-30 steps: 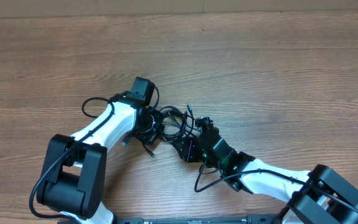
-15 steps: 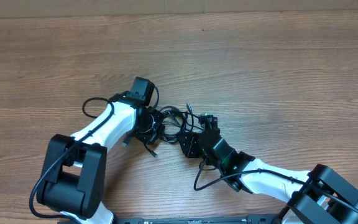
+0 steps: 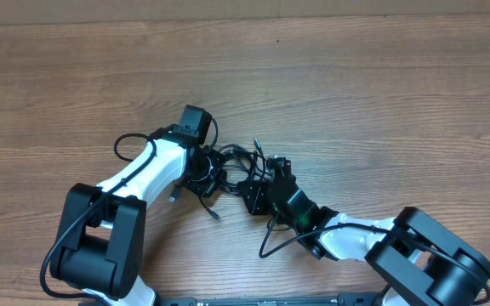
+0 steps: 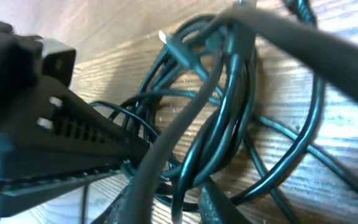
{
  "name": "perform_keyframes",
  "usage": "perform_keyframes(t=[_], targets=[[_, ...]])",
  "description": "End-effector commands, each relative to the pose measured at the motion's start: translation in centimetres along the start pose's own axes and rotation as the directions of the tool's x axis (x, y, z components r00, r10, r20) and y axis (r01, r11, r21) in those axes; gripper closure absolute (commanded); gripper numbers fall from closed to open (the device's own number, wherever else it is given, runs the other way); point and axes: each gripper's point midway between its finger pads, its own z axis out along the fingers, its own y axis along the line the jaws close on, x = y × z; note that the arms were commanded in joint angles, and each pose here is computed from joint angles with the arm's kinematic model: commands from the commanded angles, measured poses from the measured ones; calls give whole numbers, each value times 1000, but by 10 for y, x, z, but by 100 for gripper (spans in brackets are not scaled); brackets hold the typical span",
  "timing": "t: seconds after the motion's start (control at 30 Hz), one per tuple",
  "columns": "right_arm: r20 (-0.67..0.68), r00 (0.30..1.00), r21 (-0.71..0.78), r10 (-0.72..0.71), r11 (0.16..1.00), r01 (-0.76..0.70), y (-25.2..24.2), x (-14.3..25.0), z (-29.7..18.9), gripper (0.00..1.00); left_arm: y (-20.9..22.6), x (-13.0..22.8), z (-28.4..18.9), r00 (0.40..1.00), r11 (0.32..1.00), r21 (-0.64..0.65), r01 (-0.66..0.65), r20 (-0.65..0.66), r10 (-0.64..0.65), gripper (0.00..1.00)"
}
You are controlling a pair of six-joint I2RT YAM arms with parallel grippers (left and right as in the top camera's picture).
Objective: Untangle cables
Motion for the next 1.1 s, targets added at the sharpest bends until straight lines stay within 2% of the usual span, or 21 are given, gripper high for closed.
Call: perform_keyframes(t=[0.0, 0.13, 0.27, 0.43, 0.53, 0.67, 0.83, 0.97, 1.07], targets=[[-8, 1000, -25, 10, 1000, -10, 9, -1, 4, 81, -4, 10, -3, 999, 1000, 23, -5, -39, 6, 96], [-47, 999, -59, 8, 998, -11, 15, 5, 3, 96, -4, 12, -3, 999, 1000, 26, -6, -48, 7, 96], [-136, 991, -152, -17, 988, -4, 29, 16, -1, 96, -4, 10, -3, 999, 1000, 22, -7, -37, 8, 96], [-339, 941, -261, -17, 962, -77, 37, 33, -19, 96, 5, -20, -5, 991, 1000, -26, -5, 132, 8, 96], [-437, 899, -228, 5, 967, -116, 23, 43, -32, 96, 6, -46, -11, 967, 999, -33, 9, 253, -1, 96], [-504, 860, -113, 85, 980, -163, 3, 51, -49, 96, -2, -70, -19, 951, 1000, 16, 8, 308, -13, 96], [-510, 851, -24, 122, 987, -156, -10, 49, -74, 96, -4, -87, -27, 954, 997, 73, 38, 296, -58, 96], [-459, 883, -18, 98, 993, -120, -10, 36, -84, 96, -6, -76, -25, 977, 996, 89, 26, 211, -44, 96], [-424, 904, -87, 44, 992, -89, 5, 26, -86, 86, -10, -57, -21, 992, 995, 100, -24, 127, 12, 96]])
